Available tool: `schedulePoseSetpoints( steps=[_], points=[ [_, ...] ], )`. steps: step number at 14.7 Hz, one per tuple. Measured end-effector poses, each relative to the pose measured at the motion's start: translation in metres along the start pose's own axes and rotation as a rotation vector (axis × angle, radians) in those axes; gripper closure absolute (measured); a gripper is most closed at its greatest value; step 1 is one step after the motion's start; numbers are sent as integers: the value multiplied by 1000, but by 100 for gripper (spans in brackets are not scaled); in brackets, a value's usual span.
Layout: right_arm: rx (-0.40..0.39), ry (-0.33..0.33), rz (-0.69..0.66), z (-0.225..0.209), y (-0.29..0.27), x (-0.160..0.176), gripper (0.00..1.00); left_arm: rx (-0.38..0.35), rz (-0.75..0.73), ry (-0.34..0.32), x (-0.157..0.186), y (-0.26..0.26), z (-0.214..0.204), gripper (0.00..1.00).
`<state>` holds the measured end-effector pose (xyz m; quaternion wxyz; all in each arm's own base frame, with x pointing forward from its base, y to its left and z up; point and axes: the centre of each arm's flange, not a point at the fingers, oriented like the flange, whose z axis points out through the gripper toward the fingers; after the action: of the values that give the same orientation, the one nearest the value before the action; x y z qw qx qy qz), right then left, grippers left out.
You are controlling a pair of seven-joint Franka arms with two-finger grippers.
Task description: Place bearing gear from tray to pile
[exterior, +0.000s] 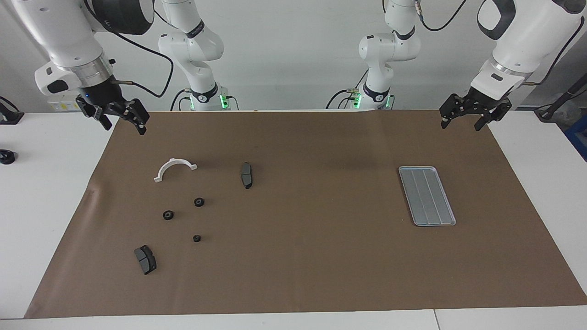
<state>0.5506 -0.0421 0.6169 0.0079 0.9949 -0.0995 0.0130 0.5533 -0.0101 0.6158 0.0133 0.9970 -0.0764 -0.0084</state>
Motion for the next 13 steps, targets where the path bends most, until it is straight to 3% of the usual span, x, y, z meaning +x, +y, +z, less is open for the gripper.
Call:
schedulePoseSetpoints(
  steps=[6,13],
  points=[
    [-4,-34,10,3,7,-3,0,0,0,0,0,0,0,0],
    [-3,-51,-104,1,3,-7,0,0,-1,0,0,0,0,0]
  ],
)
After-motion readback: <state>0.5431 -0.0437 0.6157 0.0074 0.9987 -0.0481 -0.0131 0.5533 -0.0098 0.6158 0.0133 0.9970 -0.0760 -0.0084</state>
